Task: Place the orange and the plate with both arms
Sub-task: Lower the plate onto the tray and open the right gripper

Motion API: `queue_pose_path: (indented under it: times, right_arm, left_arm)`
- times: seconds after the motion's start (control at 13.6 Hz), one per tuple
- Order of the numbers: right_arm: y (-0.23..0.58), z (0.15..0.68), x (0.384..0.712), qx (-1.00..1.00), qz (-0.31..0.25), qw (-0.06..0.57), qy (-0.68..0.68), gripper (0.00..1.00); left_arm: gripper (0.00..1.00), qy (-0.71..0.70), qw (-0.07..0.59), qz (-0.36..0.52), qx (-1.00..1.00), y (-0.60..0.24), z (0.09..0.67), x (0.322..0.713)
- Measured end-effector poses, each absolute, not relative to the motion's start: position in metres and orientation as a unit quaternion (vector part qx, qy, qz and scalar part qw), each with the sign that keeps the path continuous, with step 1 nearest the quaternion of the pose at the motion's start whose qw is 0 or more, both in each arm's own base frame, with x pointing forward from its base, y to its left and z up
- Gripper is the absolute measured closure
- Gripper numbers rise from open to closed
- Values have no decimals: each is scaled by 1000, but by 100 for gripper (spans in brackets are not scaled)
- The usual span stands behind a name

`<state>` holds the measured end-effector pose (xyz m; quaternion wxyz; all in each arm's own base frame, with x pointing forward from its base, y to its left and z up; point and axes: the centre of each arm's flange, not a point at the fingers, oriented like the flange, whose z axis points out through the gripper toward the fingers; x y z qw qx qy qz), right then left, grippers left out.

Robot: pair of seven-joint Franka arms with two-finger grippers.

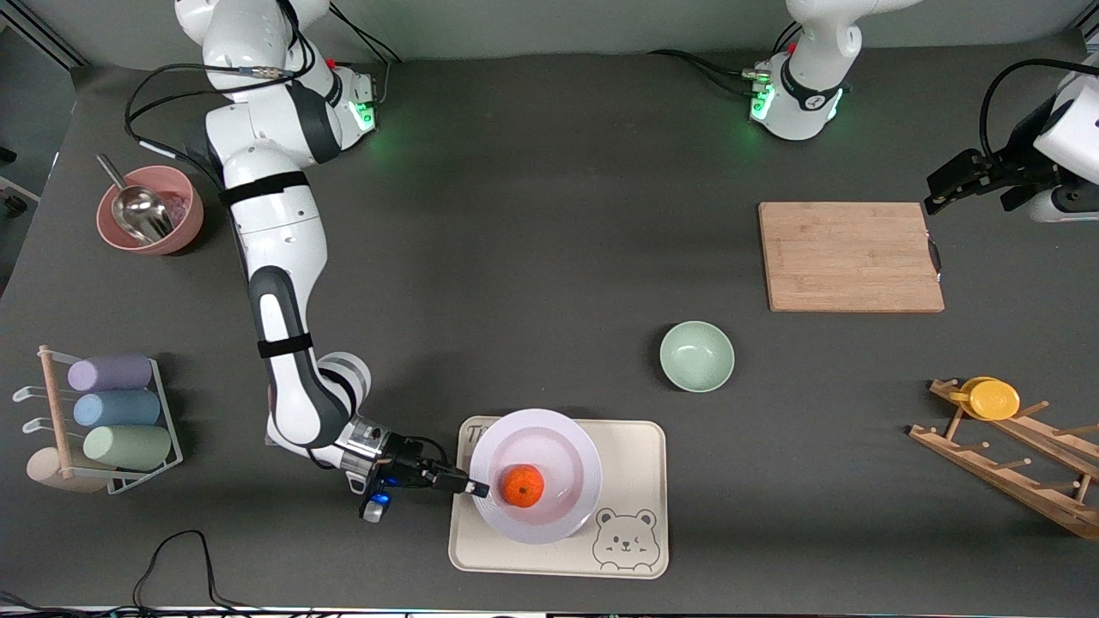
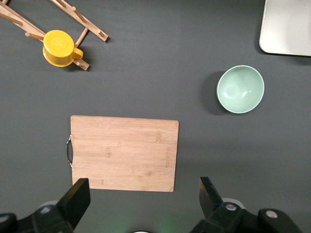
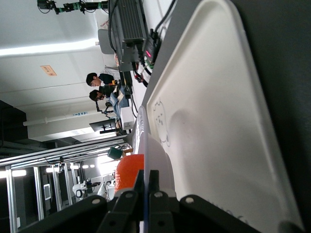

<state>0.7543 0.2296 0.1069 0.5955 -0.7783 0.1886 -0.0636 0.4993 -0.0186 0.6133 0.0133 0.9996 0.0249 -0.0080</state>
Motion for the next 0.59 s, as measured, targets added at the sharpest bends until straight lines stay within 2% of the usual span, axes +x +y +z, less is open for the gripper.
queue_pose_path:
  times: [0.51,0.59]
  right_arm:
    - [241,94,750,-788,-82,580,189,96]
    - [240,94,751,-788,-84,580,189,93]
  left_arm:
    - [0,26,15,-9,1000,-18,613,500]
    - [0,26,15,-9,1000,-18,613,500]
